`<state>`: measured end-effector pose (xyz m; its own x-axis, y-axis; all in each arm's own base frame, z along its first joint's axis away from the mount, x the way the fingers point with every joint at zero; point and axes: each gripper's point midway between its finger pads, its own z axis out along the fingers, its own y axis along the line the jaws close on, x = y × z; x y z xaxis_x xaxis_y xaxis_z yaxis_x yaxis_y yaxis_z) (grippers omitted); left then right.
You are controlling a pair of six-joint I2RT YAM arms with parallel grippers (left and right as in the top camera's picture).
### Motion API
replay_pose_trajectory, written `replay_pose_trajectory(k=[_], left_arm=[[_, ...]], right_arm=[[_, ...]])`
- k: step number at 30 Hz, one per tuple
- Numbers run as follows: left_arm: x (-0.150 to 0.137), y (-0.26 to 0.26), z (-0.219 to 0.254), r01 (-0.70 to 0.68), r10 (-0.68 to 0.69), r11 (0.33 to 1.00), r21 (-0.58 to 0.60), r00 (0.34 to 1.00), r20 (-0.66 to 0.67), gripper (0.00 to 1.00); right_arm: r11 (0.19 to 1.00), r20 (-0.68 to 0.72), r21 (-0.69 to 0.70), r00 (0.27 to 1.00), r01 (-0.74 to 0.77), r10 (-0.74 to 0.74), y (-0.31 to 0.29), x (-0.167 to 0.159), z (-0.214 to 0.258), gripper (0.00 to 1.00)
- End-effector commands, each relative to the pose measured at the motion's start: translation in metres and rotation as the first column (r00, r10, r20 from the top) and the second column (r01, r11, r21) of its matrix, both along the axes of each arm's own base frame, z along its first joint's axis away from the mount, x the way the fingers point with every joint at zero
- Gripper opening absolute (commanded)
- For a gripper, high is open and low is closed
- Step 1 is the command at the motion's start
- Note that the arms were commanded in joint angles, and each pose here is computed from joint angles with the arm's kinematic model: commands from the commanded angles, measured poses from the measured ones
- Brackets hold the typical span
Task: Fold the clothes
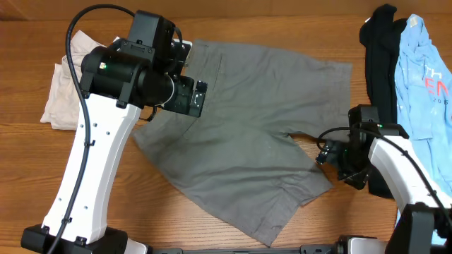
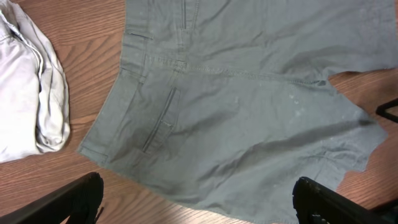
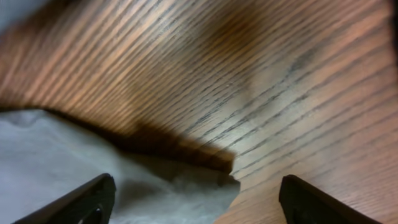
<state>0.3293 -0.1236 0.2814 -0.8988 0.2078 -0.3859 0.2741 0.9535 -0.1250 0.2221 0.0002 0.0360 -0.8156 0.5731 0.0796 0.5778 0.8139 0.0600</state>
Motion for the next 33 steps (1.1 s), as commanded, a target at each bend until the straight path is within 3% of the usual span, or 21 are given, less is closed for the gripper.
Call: replay_pose_trajectory(k=[1,9,15,19,21,23,24,33], left_arm=[[-0.001,-0.003,0.002,0.023,-0.023,1.0,0.006,1.0,0.012,1.0],[-0.002,-0.002,0.001,0.027,-0.027,1.0,0.008,1.0,0.008,1.0],[-0.003,-0.003,0.001,0.028,-0.028,1.0,0.005,1.0,0.006,1.0],[-0.003,-0.003,0.001,0.028,-0.028,1.0,0.006,1.0,0.005,1.0],[-0.003,-0.003,0.001,0.027,-0.027,1.0,0.006,1.0,0.004,1.0],[-0.003,-0.003,0.001,0.028,-0.028,1.0,0.006,1.0,0.003,1.0],[-0.004,-0.002,0.001,0.028,-0.028,1.0,0.006,1.0,0.003,1.0],[-0.005,-0.002,0.0,0.035,-0.035,0.999,0.012,0.999,-0.002,1.0]], right_arm=[[0.993,0.012,0.082,0.997,-0.083,0.082,0.013,-0.003,-0.003,0.86],[0.988,-0.002,0.109,0.993,-0.113,0.114,0.017,-0.017,-0.019,0.76],[0.991,-0.004,0.12,0.998,-0.063,0.064,0.019,-0.016,-0.019,0.56],[0.99,-0.006,0.134,0.999,-0.035,0.036,0.022,-0.015,-0.018,0.51],[0.991,-0.012,0.134,1.0,-0.01,0.011,0.022,-0.015,-0.018,0.38],[0.991,-0.022,0.132,0.999,0.028,-0.025,0.022,-0.015,-0.018,0.07],[0.991,-0.024,0.131,0.999,0.04,-0.037,0.021,-0.015,-0.018,0.04],[0.993,0.034,0.011,0.992,0.12,-0.12,-0.021,0.008,0.002,0.04]])
